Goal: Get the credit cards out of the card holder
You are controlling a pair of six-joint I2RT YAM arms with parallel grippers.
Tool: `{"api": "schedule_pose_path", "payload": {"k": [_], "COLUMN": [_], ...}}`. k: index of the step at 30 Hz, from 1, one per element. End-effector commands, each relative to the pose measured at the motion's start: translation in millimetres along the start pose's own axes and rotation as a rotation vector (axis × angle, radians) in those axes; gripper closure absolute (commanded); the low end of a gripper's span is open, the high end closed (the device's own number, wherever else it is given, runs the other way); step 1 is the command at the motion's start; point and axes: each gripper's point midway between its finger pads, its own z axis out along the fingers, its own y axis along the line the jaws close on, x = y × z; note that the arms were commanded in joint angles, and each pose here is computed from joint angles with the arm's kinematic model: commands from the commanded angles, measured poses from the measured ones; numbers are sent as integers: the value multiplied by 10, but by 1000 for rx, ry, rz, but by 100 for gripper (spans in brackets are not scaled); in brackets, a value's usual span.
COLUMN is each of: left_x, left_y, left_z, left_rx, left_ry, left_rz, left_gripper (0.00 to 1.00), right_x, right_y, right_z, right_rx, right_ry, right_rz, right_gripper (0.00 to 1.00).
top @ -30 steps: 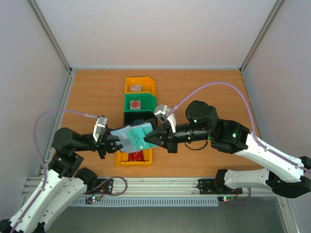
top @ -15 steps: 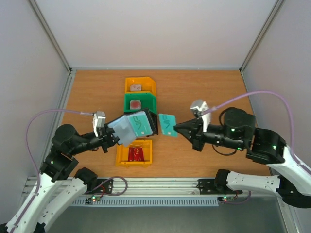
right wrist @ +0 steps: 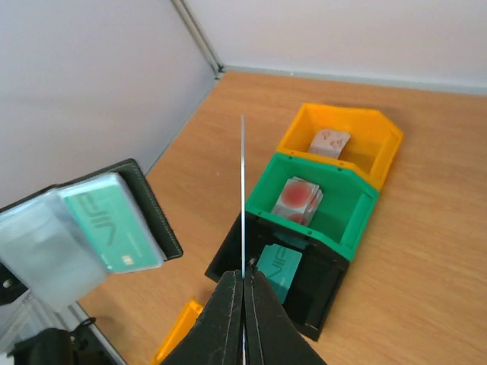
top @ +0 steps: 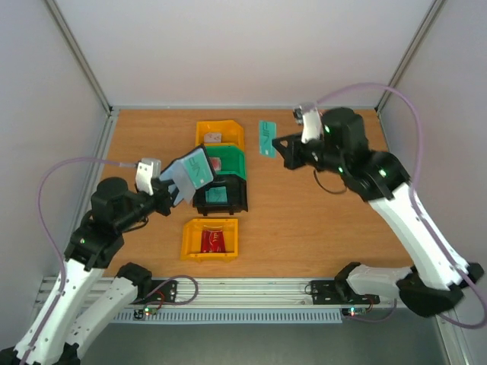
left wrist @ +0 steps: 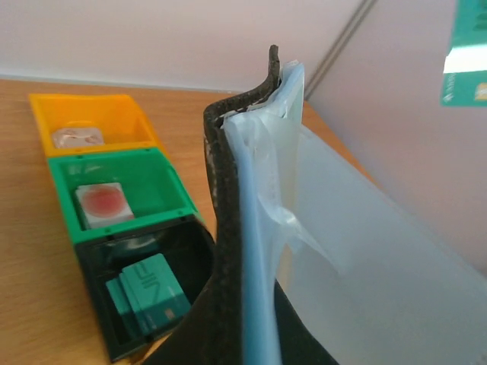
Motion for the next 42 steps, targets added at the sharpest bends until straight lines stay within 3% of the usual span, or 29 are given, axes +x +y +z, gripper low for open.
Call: {"api": "schedule_pose_path", "payload": {"k": [1, 7, 15, 20, 29, 42], "left_x": [-392, -703, -901, -913, -935, -1037], "left_y": [85, 236, 534, 749, 770, 756], "left_z": [52, 249, 413, 502, 529, 600], "left_rx": [-84, -145, -204, -251, -239, -221], "left_ry": [-30, 29, 105, 109, 112, 112], "left_rz": [4, -28, -49, -123, -77, -64], "left_gripper": [100, 100, 100, 100, 100, 100], "right_x": [-201, -369, -539, 261, 1321, 2016], "right_y": [37, 103, -10, 33, -222, -281], "right_z": [406, 1004, 1412, 1755, 2289, 2658], "right_rx": [-185, -292, -369, -381, -342, -286], "right_ry": [71, 164, 207, 412, 571, 725], "right_rz": [141, 255, 427, 530, 736, 871], "right_gripper": [99, 99, 99, 99, 99, 99]}}
